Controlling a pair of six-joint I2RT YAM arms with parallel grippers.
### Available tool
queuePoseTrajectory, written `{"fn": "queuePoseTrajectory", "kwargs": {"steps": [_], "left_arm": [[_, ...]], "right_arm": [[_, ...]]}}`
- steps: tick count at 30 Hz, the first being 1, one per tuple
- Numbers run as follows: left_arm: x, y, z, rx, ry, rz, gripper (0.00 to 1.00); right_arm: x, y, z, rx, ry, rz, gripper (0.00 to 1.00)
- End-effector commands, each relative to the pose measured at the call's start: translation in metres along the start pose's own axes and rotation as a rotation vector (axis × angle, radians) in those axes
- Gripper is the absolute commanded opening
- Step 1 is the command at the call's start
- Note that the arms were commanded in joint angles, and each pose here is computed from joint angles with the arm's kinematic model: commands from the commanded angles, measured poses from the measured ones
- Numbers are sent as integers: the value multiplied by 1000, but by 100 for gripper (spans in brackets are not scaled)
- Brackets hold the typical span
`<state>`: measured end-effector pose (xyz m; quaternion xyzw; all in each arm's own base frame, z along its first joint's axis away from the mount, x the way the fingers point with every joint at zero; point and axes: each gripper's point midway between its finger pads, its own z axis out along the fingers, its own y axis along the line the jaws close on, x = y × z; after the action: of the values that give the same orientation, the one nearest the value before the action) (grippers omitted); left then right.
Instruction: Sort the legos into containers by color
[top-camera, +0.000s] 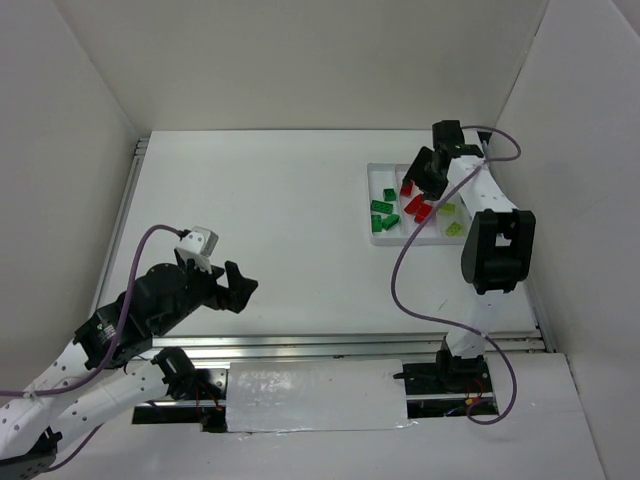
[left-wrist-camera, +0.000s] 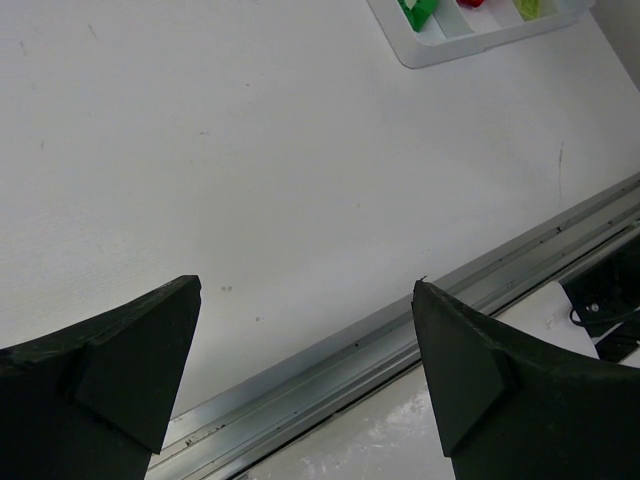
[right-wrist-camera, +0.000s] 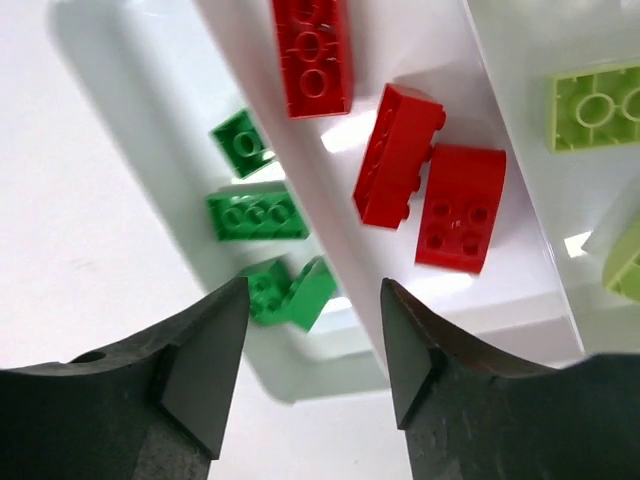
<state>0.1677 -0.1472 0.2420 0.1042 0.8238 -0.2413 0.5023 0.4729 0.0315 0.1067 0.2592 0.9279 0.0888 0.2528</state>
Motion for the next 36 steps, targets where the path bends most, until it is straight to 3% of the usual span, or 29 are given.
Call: {"fn": "queuePoseTrajectory", "kwargs": {"steps": [1,6,7,8,12,17,20,24,36], "left_arm": [[-10,11,0,-75,-36,-15,100],[-17,48,0,-282,-58,-80,99],[-17,54,-1,-314,-58,-88,99],[-18,63,-1,-362,-64,-104,100],[-24,97,-12,-541,-94,-169,100],[-33,110,-29,-630,-137,-200,99],[-46,111,-45,-649,-168,-198,100],[-69,115,-85,-684,-246,-204,100],[-69,118,-161,-646,-319,-189,100]], "right_arm": [[-20,22,-61,-99,-125,-28,64],[-6,24,-123,-128,-248,-90,81],[-2,31,-151,-157,-302,-111,97],[8,27,-156,-148,-311,-134,100],[32,14,-220,-166,-451,-166,100],[68,-10,-272,-208,-559,-179,100],[89,-21,-312,-320,-649,-175,100],[106,-43,-338,-339,-670,-152,100],[142,-88,-399,-431,-698,-211,100]]}}
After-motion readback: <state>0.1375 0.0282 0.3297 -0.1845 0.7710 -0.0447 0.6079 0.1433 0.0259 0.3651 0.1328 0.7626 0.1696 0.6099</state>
